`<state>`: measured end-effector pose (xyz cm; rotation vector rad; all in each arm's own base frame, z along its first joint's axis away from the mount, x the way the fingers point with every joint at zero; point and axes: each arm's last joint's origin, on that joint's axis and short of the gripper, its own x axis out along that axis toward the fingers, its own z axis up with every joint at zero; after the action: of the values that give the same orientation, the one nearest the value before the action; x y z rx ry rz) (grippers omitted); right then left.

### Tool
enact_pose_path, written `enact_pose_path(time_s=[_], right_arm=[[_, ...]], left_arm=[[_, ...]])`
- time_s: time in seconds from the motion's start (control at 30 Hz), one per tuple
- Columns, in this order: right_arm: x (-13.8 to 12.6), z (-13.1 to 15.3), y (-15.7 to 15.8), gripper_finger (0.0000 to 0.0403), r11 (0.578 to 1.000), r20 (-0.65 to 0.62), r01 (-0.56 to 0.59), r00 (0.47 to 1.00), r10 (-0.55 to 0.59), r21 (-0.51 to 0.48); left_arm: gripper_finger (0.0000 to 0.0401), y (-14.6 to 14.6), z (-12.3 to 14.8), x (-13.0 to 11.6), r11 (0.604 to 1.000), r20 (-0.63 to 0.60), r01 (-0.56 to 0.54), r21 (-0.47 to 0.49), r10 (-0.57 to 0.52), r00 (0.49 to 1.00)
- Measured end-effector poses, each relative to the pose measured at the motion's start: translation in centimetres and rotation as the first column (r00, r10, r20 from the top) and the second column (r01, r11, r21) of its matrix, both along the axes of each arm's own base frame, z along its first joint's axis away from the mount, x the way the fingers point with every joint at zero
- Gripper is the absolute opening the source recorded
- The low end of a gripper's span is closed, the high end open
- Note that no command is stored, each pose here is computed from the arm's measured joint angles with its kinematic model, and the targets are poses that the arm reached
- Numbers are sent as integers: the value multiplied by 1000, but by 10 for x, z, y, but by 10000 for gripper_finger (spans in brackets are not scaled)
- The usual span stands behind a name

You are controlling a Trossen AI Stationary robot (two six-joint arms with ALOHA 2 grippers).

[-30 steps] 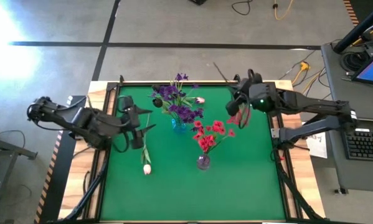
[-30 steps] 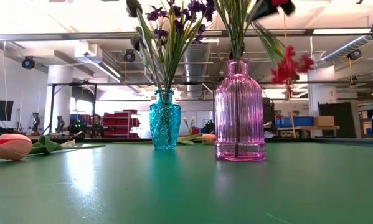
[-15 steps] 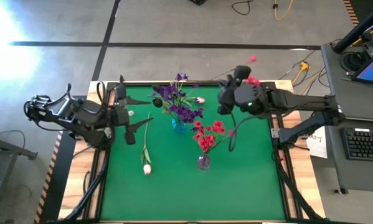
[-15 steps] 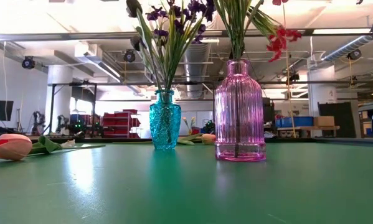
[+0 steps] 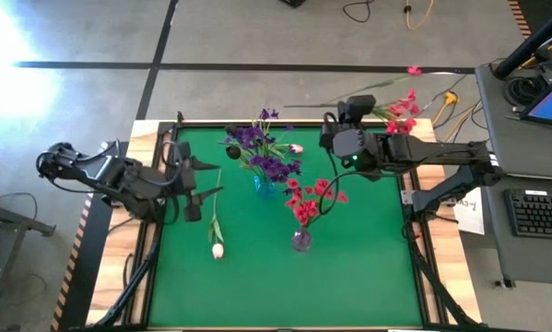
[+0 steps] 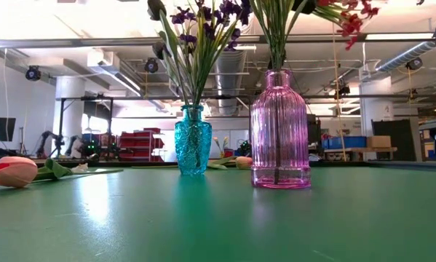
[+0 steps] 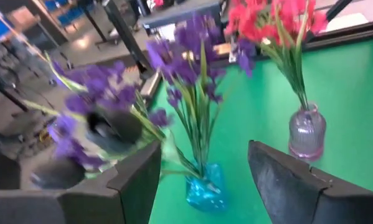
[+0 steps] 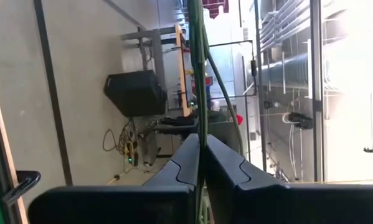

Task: Sort flowers into vase by color
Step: Put the pink flowers into the purple vase

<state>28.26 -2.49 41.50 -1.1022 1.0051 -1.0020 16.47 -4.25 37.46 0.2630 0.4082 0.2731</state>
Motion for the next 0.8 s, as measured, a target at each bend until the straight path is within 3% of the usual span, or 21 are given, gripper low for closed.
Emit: enact_pose_path(time_s=[0.43,0.8], right_arm=[[2,-1,0,12,1000,28,-3,1000,2,12],[2,-1,0,12,1000,61,-1,998,0,22]], left_arm=[[230,-3,-45,7,997,-43,-40,-65,37,998],[230,-3,-47,7,995,-38,-51,-86,47,998]])
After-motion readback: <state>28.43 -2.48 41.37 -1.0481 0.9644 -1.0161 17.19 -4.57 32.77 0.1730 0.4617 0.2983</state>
